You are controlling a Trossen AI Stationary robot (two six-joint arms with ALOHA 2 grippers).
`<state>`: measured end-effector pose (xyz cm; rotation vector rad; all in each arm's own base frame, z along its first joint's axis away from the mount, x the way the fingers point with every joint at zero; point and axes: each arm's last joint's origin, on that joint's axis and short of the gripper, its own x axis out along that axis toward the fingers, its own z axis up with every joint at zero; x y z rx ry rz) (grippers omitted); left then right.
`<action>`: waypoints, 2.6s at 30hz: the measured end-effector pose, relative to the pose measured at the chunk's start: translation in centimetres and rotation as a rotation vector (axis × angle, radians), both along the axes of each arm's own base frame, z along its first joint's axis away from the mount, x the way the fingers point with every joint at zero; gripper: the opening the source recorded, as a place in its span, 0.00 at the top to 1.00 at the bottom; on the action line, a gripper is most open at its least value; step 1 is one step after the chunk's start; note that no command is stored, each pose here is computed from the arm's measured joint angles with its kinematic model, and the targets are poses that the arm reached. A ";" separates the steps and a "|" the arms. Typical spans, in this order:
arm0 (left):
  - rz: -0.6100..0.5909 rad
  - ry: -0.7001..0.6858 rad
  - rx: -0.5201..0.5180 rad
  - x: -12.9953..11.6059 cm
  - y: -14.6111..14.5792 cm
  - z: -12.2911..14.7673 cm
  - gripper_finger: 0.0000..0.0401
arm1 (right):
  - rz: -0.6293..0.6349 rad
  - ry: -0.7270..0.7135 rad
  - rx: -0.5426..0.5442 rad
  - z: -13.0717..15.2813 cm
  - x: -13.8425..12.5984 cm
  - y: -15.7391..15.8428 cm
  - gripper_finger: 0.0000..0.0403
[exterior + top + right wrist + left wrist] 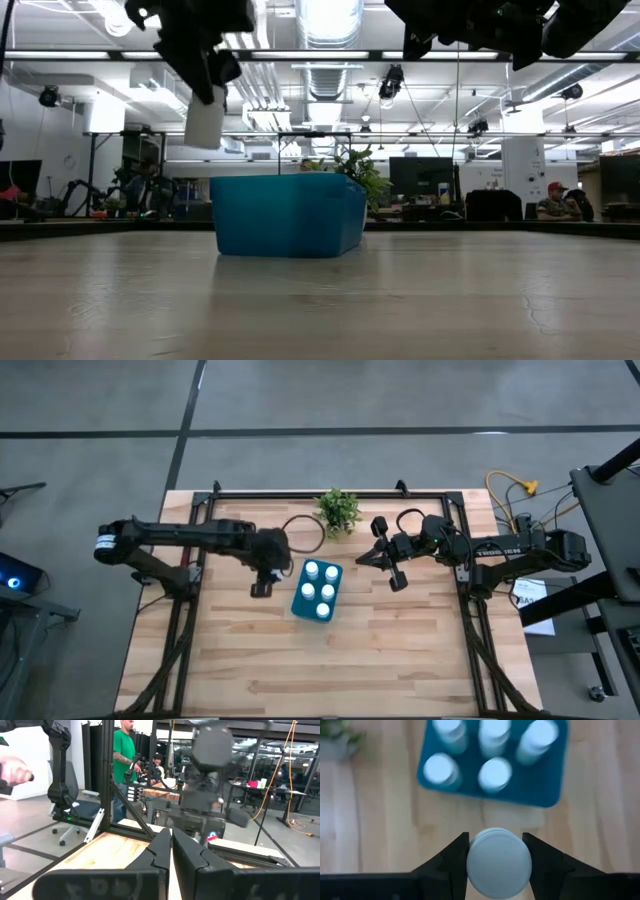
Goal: Pick and place pill bottles into a basket
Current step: Put the white medicine bottle into the blue bin
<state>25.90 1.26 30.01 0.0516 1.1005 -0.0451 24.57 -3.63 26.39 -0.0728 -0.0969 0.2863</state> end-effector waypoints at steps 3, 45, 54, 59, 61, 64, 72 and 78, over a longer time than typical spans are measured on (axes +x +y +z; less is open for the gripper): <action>-0.047 -0.037 0.000 0.4 -1.3 0.5 0.65 | 0.000 0.000 0.000 0.0 0.0 0.0 0.98; -0.173 -0.073 0.037 6.2 -5.7 -4.4 0.65 | 0.001 0.002 0.006 0.0 0.0 0.0 0.98; -0.200 -0.007 0.055 7.4 -5.8 -6.8 0.65 | 0.001 0.003 0.006 0.0 0.0 0.0 0.98; -0.195 -0.017 0.052 7.5 -5.9 -6.8 0.65 | 0.000 0.003 0.005 0.0 0.0 0.0 0.98; -0.194 -0.017 0.052 7.5 -5.9 -6.8 0.65 | 0.000 0.003 0.005 0.0 0.0 0.0 0.98; -0.195 -0.014 0.052 7.7 -5.9 -7.1 0.65 | 0.001 0.003 0.007 0.0 0.0 0.0 0.98; -0.197 0.053 0.051 8.5 -6.0 -9.3 0.55 | 0.001 0.004 0.007 0.0 0.0 0.0 0.98; -0.198 0.073 0.051 8.8 -6.0 -10.1 0.49 | 0.001 0.004 0.007 0.0 0.0 0.0 0.98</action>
